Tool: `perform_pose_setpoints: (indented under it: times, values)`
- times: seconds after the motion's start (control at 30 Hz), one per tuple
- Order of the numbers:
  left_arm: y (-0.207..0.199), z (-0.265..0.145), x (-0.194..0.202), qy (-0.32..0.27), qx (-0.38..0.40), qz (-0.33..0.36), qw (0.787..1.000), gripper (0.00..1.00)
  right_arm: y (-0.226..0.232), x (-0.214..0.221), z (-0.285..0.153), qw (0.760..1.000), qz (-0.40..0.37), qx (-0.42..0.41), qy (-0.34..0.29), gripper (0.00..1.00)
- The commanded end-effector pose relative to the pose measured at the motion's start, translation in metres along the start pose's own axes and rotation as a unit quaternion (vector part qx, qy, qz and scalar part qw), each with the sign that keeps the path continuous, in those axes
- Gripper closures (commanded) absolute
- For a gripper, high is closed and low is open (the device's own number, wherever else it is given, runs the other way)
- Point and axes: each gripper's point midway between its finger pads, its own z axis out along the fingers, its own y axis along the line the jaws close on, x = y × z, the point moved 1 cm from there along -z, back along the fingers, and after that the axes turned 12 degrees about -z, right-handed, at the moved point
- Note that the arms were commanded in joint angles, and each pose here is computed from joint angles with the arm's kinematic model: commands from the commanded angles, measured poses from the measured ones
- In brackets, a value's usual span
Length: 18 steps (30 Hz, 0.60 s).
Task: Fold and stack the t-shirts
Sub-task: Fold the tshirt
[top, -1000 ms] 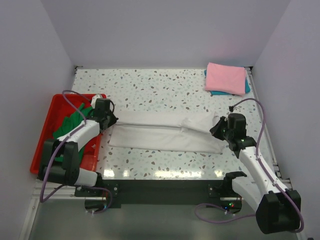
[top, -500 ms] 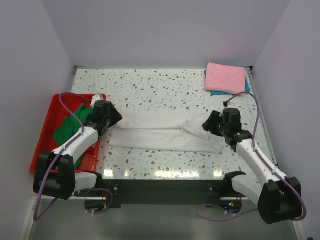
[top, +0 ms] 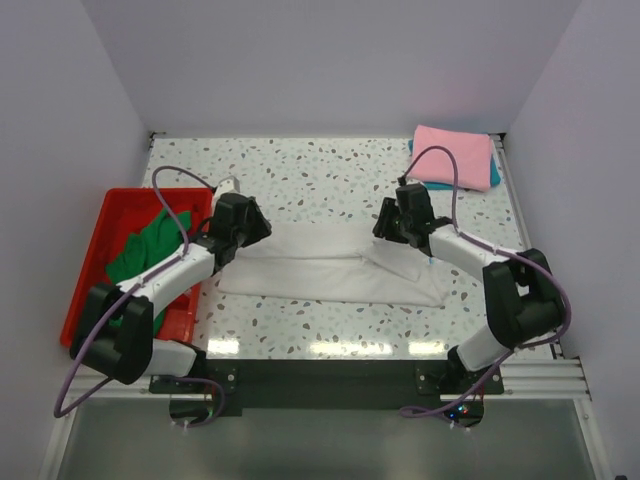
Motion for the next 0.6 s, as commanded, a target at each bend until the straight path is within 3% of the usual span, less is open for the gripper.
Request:
perform_pose_setpoints:
  times: [0.0,0.23,0.57]
  values:
    - [-0.019,0.001,-0.01,-0.014,0.032,0.008,0.999,0.44,0.023,-0.014,0.008,0.999,-0.018,-0.012,-0.036,0.55]
    - [-0.021,0.003,-0.008,-0.01,0.034,0.015,0.999,0.45,0.04,0.012,-0.006,0.999,-0.024,-0.024,-0.029,0.71]
    - [-0.059,0.015,0.014,0.029,0.107,0.034,0.993,0.46,0.061,0.052,-0.04,0.996,-0.022,-0.083,-0.016,0.79]
